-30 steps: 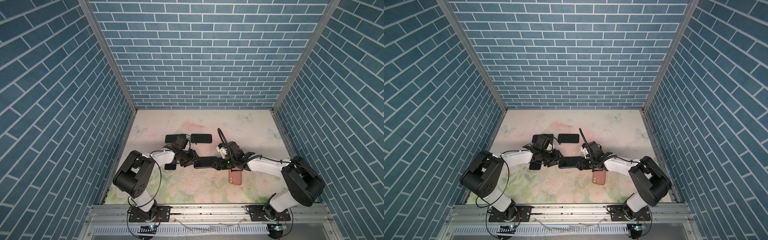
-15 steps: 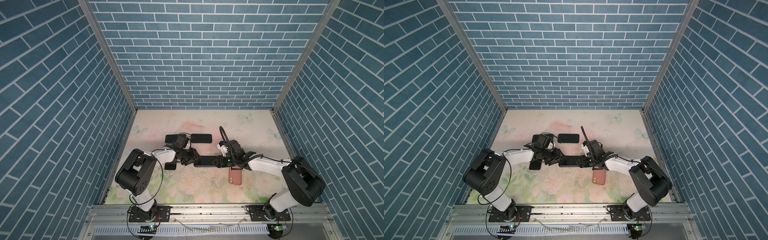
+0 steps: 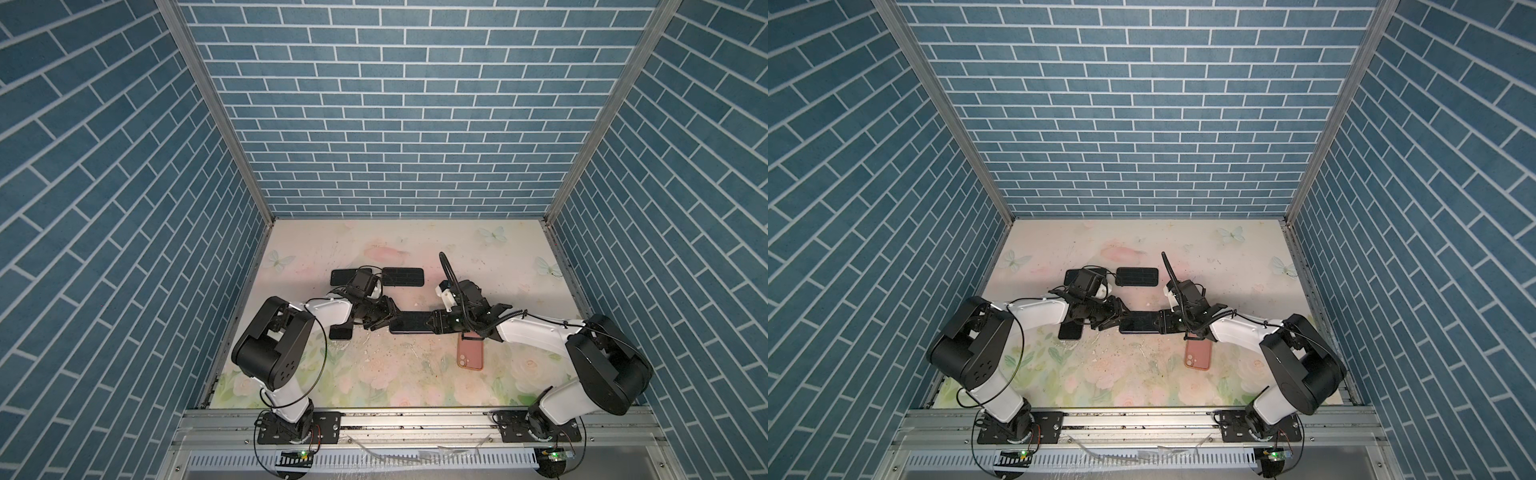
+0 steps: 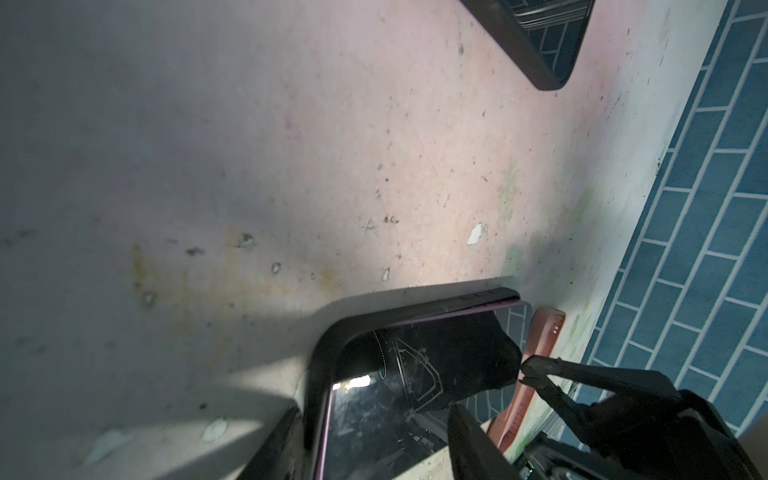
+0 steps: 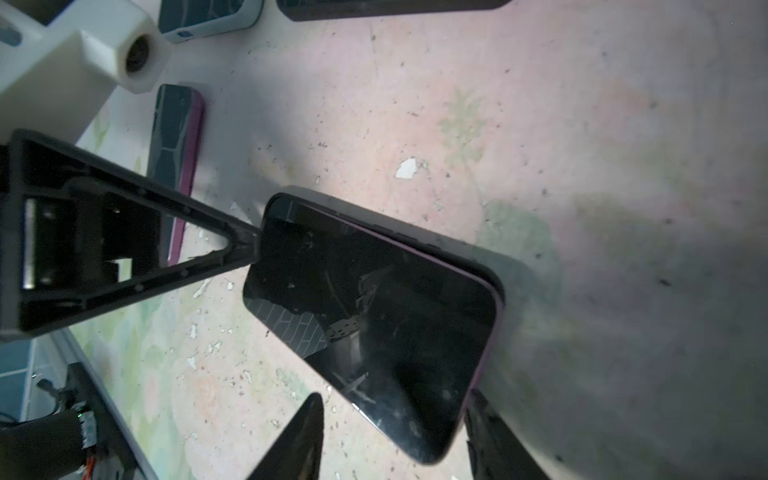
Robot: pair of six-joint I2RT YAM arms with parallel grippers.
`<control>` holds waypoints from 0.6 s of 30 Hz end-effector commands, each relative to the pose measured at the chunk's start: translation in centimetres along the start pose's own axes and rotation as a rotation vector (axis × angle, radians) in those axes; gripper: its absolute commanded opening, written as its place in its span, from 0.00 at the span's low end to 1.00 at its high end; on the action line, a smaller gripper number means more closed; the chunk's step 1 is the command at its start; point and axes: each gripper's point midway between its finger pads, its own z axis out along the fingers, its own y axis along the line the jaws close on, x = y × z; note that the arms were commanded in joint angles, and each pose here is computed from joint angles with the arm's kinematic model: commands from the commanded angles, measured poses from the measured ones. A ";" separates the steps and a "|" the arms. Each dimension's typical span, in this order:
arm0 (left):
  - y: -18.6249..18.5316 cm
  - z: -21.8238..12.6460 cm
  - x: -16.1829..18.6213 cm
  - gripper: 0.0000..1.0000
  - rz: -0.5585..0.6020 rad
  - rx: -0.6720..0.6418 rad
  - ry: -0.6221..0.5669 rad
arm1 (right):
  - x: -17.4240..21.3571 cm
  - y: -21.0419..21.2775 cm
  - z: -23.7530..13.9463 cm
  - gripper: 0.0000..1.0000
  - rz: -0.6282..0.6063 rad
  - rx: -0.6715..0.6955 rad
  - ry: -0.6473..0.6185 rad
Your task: Put the phone into the phone case
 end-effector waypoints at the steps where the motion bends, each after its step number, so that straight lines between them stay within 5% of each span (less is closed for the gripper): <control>1: 3.1 1.1 1.6 0.57 -0.032 -0.106 0.050 | -0.8 -0.7 -1.0 0.57 0.012 0.064 -0.022; 9: 3.0 1.1 1.5 0.55 -0.030 -0.105 0.050 | -0.1 1.3 1.1 0.57 0.038 -0.080 0.069; 18: 3.0 1.1 1.7 0.55 -0.028 -0.100 0.054 | -1.2 3.6 0.8 0.56 0.020 -0.206 0.019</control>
